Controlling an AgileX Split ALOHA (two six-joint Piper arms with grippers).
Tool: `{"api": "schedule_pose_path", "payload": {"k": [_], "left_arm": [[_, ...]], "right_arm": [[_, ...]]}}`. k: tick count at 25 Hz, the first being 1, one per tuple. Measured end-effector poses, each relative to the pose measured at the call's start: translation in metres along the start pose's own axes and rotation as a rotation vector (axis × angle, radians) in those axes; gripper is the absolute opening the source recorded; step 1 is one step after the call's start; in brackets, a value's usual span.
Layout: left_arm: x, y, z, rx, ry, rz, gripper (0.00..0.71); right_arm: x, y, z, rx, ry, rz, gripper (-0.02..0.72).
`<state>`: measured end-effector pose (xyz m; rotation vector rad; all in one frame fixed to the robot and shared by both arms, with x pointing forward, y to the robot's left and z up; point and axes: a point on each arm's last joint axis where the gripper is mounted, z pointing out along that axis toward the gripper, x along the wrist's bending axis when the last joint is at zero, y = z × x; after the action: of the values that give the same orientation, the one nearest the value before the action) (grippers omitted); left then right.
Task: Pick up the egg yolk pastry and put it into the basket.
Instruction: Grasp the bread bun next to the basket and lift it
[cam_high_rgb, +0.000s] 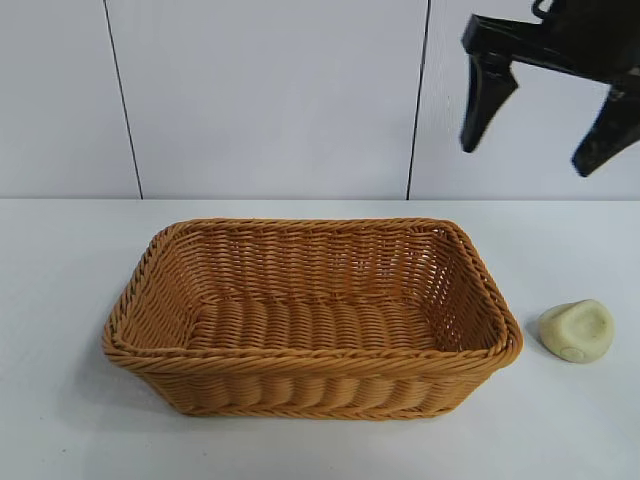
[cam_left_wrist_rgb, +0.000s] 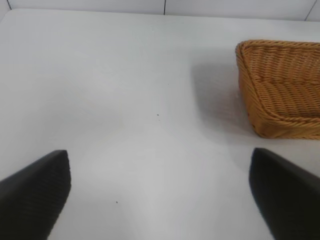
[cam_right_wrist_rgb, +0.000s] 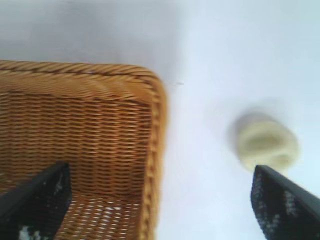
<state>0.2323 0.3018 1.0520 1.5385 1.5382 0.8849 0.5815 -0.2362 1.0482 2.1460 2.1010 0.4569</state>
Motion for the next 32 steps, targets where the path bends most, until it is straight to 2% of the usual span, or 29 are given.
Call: {"api": "schedule_pose_path", "payload": {"k": [5, 9, 21, 27, 28, 30, 32], "left_arm": [[0.000, 0.000, 0.000, 0.000, 0.000, 0.001, 0.695], [0.000, 0.000, 0.000, 0.000, 0.000, 0.001, 0.695], [0.000, 0.000, 0.000, 0.000, 0.000, 0.001, 0.695], [0.000, 0.000, 0.000, 0.000, 0.000, 0.001, 0.695], [0.000, 0.000, 0.000, 0.000, 0.000, 0.001, 0.695], [0.000, 0.000, 0.000, 0.000, 0.000, 0.001, 0.695], [0.000, 0.000, 0.000, 0.000, 0.000, 0.001, 0.695]], "right_arm": [[-0.034, 0.006, 0.007, 0.023, -0.050, 0.081, 0.695], [-0.042, 0.006, 0.027, 0.091, -0.079, 0.082, 0.695], [-0.056, -0.004, 0.134, 0.360, -0.117, 0.101, 0.695], [-0.060, -0.009, 0.161, 0.402, -0.124, 0.105, 0.695], [-0.060, -0.008, 0.162, 0.393, -0.123, 0.105, 0.682], [-0.060, -0.007, 0.162, 0.386, -0.122, 0.105, 0.589], [-0.060, -0.007, 0.162, 0.385, -0.122, 0.102, 0.428]]}}
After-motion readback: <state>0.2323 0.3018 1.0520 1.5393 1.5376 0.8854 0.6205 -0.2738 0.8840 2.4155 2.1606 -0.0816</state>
